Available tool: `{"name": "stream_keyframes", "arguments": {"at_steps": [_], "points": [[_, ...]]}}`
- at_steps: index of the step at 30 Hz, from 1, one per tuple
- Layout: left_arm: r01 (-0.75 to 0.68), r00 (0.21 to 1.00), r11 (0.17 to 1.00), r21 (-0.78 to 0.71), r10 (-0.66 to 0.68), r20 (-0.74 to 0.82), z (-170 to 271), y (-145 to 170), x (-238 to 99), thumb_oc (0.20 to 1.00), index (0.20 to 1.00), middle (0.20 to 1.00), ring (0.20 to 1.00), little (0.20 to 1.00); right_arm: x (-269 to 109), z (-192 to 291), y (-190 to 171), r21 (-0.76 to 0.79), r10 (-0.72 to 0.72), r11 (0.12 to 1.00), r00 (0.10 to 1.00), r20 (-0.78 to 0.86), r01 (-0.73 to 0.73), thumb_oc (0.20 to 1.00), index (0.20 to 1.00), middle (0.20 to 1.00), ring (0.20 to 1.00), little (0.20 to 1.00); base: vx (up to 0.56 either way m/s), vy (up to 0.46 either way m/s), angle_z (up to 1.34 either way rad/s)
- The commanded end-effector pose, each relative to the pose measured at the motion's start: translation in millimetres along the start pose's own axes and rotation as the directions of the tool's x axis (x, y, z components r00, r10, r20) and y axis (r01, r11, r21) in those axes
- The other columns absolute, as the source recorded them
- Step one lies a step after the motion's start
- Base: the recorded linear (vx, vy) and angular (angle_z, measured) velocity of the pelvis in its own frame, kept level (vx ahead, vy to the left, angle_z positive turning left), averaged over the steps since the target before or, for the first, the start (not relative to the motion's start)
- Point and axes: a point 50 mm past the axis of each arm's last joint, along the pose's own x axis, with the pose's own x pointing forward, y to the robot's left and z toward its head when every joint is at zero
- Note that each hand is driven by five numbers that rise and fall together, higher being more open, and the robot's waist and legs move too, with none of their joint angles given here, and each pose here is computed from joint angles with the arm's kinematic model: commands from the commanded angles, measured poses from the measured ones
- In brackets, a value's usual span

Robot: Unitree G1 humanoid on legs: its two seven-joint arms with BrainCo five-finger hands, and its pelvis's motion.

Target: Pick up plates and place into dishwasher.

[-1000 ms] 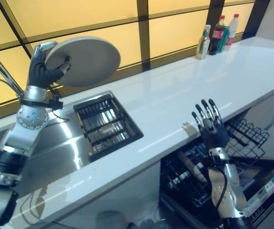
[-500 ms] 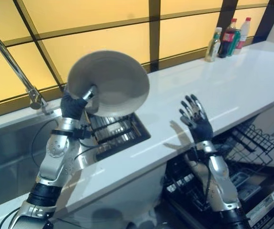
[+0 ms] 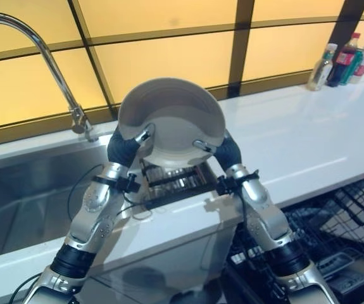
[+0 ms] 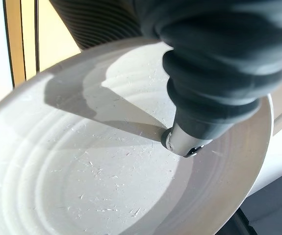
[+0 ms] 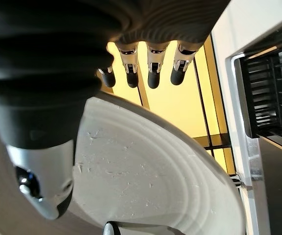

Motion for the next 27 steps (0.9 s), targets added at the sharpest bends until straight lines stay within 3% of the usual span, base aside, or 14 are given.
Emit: {"name": "stream_keyframes", "arguments": {"at_steps": [1, 4, 6, 7, 18, 25, 26, 27], "points": [[0.090, 0.993, 0.995, 0.032, -0.092, 0.073, 18, -10, 10, 0.200, 0.200, 0.200, 0.200, 0.200, 13, 33, 8, 0.027, 0.024, 0.999, 0.986, 0.165, -0.028, 1.000, 1.000, 1.000, 1.000, 1.000, 0.04, -0.016, 0.03], [0.093, 0.994, 0.995, 0.028, -0.094, 0.059, 15, -11, 8, 0.200, 0.200, 0.200, 0.200, 0.200, 12, 35, 12, 0.015, 0.058, 0.998, 0.984, 0.170, -0.062, 1.000, 1.000, 1.000, 1.000, 1.000, 0.01, -0.005, 0.01], [0.096, 0.994, 0.995, 0.024, -0.097, 0.049, 12, -12, 8, 0.200, 0.200, 0.200, 0.200, 0.200, 11, 35, 14, -0.003, 0.092, 0.996, 0.982, 0.162, -0.093, 0.313, 0.313, 0.313, 0.313, 0.313, 0.00, 0.000, 0.00], [0.100, 0.994, 0.995, 0.022, -0.100, 0.045, 11, -13, 8, 0.200, 0.200, 0.200, 0.200, 0.200, 11, 35, 16, -0.020, 0.116, 0.993, 0.980, 0.160, -0.114, 0.200, 0.200, 0.200, 0.200, 0.200, 0.00, 0.000, 0.00], [0.117, 0.993, 0.992, -0.054, -0.117, 0.003, 3, -15, 7, 0.200, 0.200, 0.200, 0.200, 0.200, 5, 32, 16, 0.010, 0.166, 0.985, 0.972, 0.167, -0.170, 0.200, 0.200, 0.200, 0.200, 0.200, 0.00, 0.000, 0.00], [0.111, 0.993, 0.990, -0.090, -0.115, -0.036, -8, -19, 7, 0.209, 0.209, 0.209, 0.209, 0.209, -3, 26, 0, 0.057, 0.073, 0.995, 0.980, 0.187, -0.085, 0.200, 0.200, 0.200, 0.200, 0.200, -0.06, 0.017, 0.00], [0.109, 0.993, 0.989, -0.097, -0.113, -0.037, -8, -19, 7, 0.837, 0.837, 0.837, 0.837, 0.837, -4, 26, -4, 0.058, 0.049, 0.996, 0.980, 0.192, -0.061, 0.200, 0.200, 0.200, 0.200, 0.200, -0.09, 0.033, -0.02], [0.105, 0.993, 0.988, -0.111, -0.110, -0.039, -8, -17, 6, 1.000, 1.000, 1.000, 1.000, 1.000, -7, 27, -9, 0.051, 0.018, 0.998, 0.979, 0.203, -0.028, 0.200, 0.200, 0.200, 0.200, 0.200, -0.10, 0.039, -0.03]]}}
